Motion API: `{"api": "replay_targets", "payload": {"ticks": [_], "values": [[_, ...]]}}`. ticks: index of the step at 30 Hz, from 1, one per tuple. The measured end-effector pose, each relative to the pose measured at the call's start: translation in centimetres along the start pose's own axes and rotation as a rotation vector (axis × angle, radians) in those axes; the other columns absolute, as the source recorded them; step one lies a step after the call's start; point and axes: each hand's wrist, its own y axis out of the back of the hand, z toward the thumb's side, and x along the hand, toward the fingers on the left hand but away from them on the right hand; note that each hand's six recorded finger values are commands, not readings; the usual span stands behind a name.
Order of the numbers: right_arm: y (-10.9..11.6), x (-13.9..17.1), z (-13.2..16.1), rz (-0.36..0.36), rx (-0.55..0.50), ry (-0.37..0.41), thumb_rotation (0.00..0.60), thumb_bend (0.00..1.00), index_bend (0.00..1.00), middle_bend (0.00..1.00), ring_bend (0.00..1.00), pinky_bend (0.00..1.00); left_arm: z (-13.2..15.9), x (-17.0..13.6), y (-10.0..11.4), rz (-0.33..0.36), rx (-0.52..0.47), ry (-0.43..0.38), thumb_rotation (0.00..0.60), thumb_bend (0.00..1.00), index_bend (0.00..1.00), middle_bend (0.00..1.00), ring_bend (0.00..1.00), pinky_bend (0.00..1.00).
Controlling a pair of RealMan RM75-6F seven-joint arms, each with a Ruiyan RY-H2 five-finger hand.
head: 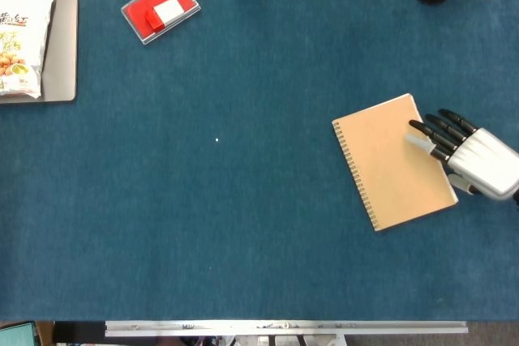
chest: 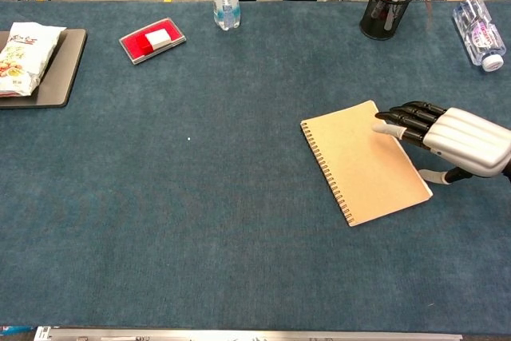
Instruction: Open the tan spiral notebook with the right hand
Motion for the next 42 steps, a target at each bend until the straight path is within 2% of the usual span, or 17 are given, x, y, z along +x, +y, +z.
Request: {"api": "replay_targets", "payload": {"ticks": [13,26,42], "values": [[0.3,-0.6,0.8,-0.051,-0.047,-0.003,0.6,0.23,0.03,0.03,0.0,0.1,-0.1,-0.1,0.2,0.005,-0.005,0.002,0.6,0.25,0.49,0.23,0.1,0.25],[1.7,-1.4,1.3,-0.147,-0.116,-0.007,0.6,0.27,0.03,0.06,0.0,0.1,-0.1,-0.1,0.2,0.004,-0.003,0.002,0.6,0.25,0.49,0.23,0.1,0.25],[0.3,-1.7,2.1,-0.077,-0.122,0.024,0.6,0.27,0.03,0.07,0.0,0.1,-0.2,-0.2,0.4,0.004,-0.007,0.006,0.6,0.25,0.49,0.23,0.1,0.25]]}}
